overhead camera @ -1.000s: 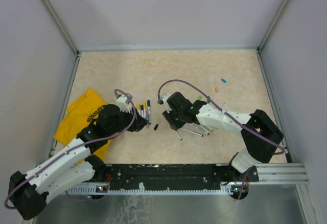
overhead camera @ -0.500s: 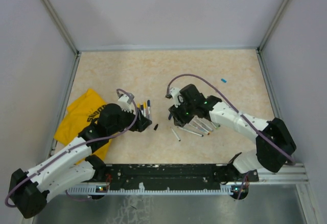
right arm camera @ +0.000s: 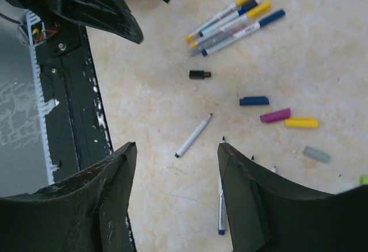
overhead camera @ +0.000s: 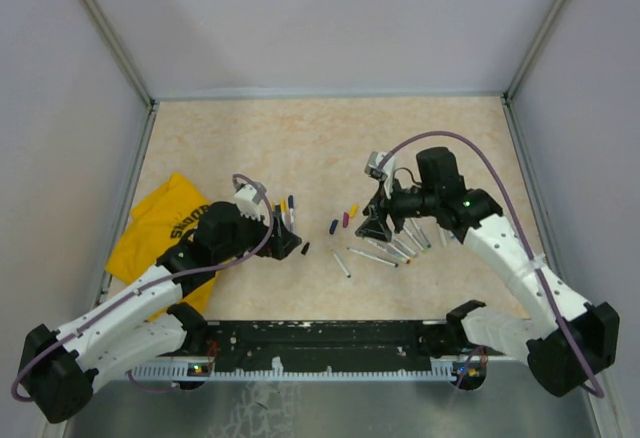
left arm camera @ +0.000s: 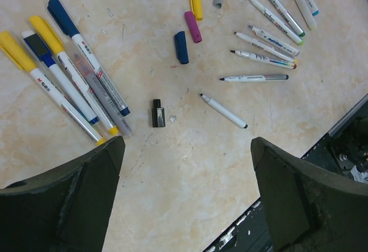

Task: Open the pen caps
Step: Adjust the pen cap at the center of the board.

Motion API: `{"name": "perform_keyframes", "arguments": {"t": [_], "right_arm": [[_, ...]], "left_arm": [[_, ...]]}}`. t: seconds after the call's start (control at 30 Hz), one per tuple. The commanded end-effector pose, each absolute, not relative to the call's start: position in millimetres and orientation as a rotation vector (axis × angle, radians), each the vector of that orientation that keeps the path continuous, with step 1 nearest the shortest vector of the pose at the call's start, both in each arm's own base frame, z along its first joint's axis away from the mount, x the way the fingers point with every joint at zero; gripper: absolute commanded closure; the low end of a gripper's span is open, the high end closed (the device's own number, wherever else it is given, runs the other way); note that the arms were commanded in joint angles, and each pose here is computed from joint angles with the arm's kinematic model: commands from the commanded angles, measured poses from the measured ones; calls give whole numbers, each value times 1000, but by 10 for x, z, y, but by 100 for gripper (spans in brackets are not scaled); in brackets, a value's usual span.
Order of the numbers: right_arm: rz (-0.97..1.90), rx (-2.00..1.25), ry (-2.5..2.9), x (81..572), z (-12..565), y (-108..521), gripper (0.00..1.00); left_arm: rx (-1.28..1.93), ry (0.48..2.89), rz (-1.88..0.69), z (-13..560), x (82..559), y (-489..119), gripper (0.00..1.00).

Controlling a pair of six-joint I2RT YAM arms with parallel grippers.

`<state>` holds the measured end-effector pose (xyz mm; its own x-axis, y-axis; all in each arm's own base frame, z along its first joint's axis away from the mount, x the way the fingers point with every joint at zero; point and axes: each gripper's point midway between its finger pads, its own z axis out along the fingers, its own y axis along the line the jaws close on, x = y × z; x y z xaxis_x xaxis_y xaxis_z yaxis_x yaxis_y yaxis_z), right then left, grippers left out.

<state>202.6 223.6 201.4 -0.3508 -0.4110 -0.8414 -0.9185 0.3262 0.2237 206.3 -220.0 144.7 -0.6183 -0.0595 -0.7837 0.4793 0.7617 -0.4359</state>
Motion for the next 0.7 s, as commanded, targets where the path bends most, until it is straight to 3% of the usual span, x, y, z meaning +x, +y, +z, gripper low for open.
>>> {"name": "perform_keyframes", "arguments": {"t": [0.0,0.23,0.37,0.67], "right_arm": [[1036,-1211,1632,1884,2454,2347,37],[1146,-1328,1409,1559,2423,2389,33],[951,-1314,1464,1747,2265,2264,26],[800,-1276,1638,2007,1969,2120,26]], "left_arm": [[338,2077,-814,1587,2110,-2243,6],[343,2096,-827,1575,2112,-2282,12],[347,2103,-853,1516,2087,-2316,15],[348,2229,-792,1283,2163,-2366,28]]}}
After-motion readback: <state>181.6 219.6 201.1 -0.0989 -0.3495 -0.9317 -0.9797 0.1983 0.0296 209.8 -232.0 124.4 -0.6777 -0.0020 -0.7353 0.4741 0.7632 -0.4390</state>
